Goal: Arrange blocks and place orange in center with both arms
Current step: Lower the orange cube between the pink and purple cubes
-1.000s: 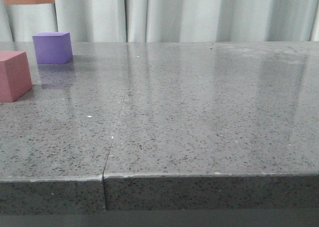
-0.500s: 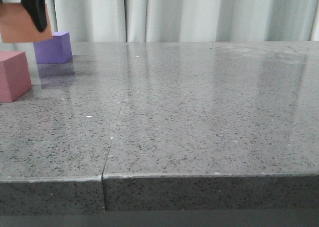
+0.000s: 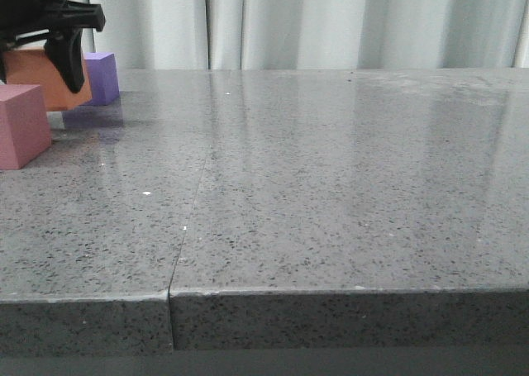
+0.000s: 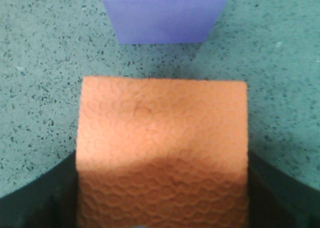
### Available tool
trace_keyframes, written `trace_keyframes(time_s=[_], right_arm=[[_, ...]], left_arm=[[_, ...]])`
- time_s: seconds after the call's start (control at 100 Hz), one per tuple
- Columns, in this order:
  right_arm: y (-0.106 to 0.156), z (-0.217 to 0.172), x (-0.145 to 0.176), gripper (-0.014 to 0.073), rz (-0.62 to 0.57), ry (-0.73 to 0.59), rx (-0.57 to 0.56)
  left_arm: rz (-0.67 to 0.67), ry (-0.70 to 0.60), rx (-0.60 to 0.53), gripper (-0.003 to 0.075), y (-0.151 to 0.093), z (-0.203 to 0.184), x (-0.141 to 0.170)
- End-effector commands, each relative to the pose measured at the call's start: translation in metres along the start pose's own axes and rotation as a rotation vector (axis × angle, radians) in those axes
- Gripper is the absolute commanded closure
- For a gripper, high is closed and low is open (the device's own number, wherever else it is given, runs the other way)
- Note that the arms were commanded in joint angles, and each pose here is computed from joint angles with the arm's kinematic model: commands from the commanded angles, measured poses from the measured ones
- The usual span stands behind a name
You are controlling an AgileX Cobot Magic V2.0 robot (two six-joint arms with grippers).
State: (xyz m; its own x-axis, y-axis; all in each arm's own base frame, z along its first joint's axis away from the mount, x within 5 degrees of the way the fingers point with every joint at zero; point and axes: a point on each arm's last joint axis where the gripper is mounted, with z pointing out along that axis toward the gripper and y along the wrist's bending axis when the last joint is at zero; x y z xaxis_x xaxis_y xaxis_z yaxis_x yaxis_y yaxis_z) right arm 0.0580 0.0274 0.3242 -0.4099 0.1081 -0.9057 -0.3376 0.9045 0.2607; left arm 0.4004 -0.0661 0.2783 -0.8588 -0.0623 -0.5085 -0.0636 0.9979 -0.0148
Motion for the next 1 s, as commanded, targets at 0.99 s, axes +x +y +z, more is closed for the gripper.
trace_keyframes(time_s=[0.99], right_arm=[[0.0036, -0.0036, -0.0143, 0.0632, -0.017, -0.099, -0.022]], left_arm=[[-0.019, -0.089, 0.006, 0.0169, 0.0025, -0.0126, -0.0114]])
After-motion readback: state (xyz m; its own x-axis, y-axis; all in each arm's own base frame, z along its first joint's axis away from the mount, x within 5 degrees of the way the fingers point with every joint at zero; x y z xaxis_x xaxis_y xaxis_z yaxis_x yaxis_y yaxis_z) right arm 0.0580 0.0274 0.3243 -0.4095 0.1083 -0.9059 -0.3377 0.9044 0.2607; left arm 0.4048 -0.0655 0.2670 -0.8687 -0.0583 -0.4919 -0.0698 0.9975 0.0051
